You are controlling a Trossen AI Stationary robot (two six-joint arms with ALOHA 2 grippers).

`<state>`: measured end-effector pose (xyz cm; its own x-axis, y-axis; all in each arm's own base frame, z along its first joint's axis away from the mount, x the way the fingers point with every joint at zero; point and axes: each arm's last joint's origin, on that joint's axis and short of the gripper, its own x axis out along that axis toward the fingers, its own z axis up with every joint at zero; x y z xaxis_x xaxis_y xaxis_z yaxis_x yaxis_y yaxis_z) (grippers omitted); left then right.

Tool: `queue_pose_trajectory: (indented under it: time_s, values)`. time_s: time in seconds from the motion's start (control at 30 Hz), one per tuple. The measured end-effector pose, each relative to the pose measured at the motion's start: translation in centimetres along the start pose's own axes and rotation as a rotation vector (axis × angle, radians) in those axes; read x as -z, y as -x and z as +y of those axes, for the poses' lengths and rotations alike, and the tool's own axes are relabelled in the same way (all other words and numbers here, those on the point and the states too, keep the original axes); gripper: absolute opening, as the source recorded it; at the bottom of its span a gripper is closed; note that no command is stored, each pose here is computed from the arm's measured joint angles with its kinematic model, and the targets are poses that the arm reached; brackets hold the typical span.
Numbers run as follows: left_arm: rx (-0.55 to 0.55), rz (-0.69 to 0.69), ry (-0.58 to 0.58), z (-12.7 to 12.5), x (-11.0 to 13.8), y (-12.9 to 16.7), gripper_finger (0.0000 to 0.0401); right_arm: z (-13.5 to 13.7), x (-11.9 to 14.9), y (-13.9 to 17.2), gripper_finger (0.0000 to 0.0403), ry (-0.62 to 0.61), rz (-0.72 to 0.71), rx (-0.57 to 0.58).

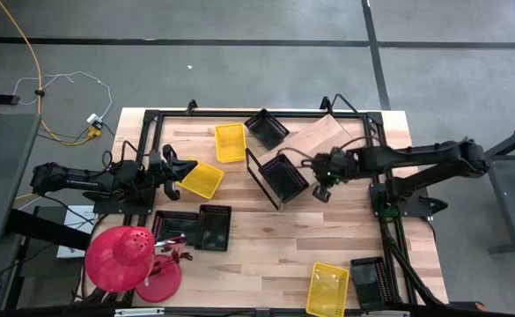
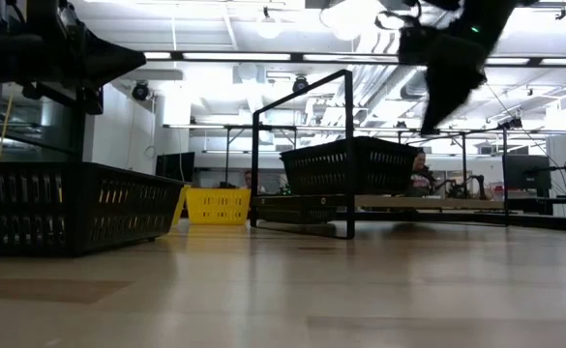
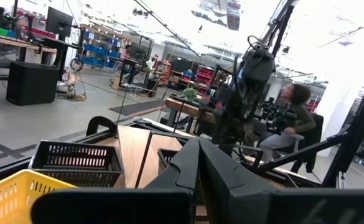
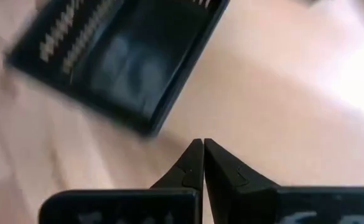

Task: Stack baskets on shelf by color
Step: Stack the black bin on top of the black bin on the shelf

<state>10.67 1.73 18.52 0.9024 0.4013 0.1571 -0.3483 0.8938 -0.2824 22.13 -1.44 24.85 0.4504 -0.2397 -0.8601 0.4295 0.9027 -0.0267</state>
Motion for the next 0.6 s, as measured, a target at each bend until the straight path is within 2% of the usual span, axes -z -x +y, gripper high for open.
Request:
queue_pose_trajectory:
  time_s: [0.13,0.23,0.43,0.6]
  values:
    - [0.000,0.002,-0.001,0.0,0.0,0.0,0.0000,-1.3,-2.5,0.8,0.0000,0.036,-0.160,0.088]
    - [0.009,0.006,-0.002,0.0,0.0,0.0,0.0000,-3.3,-4.2,0.5,0.0000,-0.001,-0.284,0.125]
    - [0.027,0.010,-0.001,-0.1,0.1,0.0,0.0000,-8.6,-6.2,-2.0,0.0002,-0.107,-0.389,0.046]
    - [0.026,0.009,-0.018,-0.1,0.1,0.0,0.0000,-11.0,-7.0,-4.5,0.0030,-0.200,-0.402,-0.029]
